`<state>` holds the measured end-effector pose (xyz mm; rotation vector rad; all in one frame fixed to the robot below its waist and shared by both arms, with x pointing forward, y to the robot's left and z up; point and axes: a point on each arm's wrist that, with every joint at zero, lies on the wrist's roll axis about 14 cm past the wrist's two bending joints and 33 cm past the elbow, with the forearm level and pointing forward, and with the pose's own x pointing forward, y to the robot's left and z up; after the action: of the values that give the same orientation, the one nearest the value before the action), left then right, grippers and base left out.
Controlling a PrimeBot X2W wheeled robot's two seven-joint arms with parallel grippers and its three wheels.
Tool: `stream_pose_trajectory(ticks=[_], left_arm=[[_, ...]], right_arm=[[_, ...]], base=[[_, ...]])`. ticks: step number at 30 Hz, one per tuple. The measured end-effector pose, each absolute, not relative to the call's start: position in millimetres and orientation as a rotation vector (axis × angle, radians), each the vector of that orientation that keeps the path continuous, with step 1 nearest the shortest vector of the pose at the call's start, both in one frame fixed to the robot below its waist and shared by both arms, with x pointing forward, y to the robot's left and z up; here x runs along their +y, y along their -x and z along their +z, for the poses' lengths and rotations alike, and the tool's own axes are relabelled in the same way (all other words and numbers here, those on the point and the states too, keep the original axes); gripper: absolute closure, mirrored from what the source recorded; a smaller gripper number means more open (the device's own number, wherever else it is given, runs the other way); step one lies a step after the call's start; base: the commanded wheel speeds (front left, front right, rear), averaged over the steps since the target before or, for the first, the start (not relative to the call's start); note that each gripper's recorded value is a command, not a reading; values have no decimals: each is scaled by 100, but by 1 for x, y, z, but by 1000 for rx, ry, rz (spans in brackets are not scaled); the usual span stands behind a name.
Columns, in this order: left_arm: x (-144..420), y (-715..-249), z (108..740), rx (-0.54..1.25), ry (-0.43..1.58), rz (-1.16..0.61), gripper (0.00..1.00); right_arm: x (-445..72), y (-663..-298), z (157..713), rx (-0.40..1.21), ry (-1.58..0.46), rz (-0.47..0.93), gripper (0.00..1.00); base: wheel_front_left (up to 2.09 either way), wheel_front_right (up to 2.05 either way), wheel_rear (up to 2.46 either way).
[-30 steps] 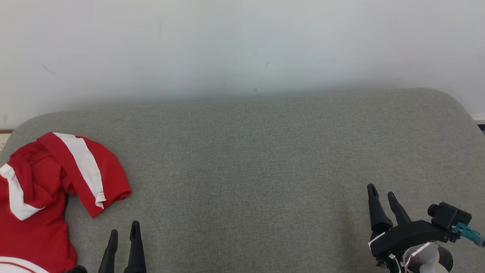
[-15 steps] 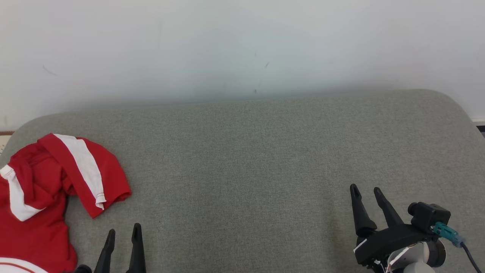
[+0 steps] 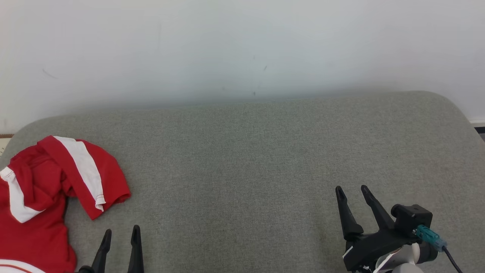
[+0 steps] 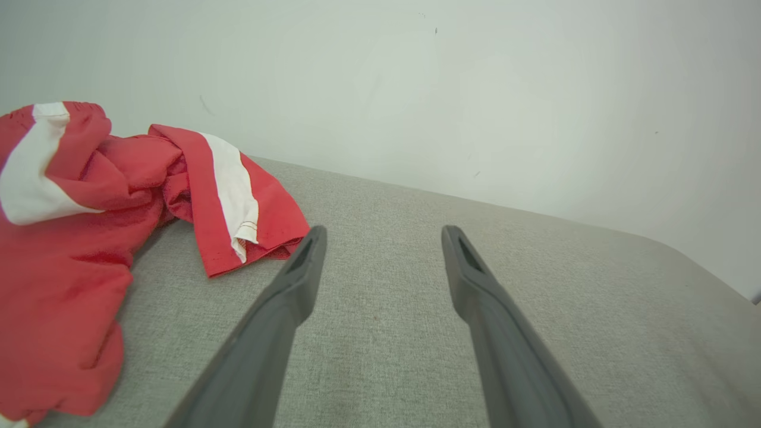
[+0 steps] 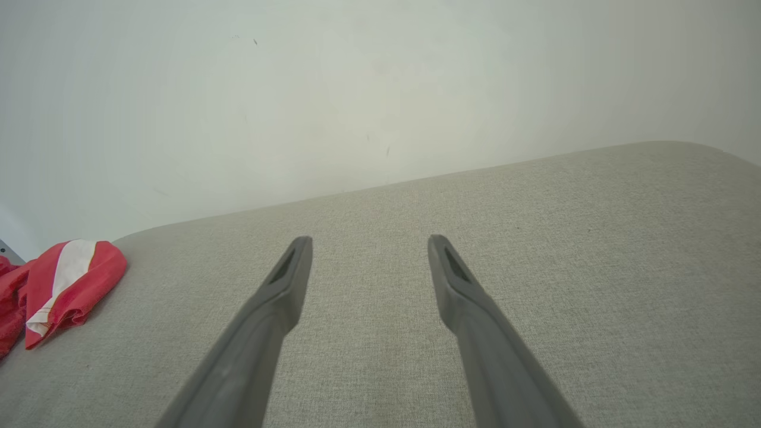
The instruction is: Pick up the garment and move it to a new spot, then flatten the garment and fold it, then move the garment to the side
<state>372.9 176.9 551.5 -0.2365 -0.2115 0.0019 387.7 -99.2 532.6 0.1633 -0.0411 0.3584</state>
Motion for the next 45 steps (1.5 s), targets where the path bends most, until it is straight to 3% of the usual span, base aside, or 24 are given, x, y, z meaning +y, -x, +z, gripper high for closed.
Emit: stream_pose_trajectory(ticks=[32,45], left_arm=[[192,-362,563,-254,-42,58,0],[196,-361,561,-249,-64,67,0]], right_arm=[[-88,-370,551,-158,-28,353,0],[-89,-369,552,-162,-27,344,0]], base=[[0,0,0],[0,0,0]])
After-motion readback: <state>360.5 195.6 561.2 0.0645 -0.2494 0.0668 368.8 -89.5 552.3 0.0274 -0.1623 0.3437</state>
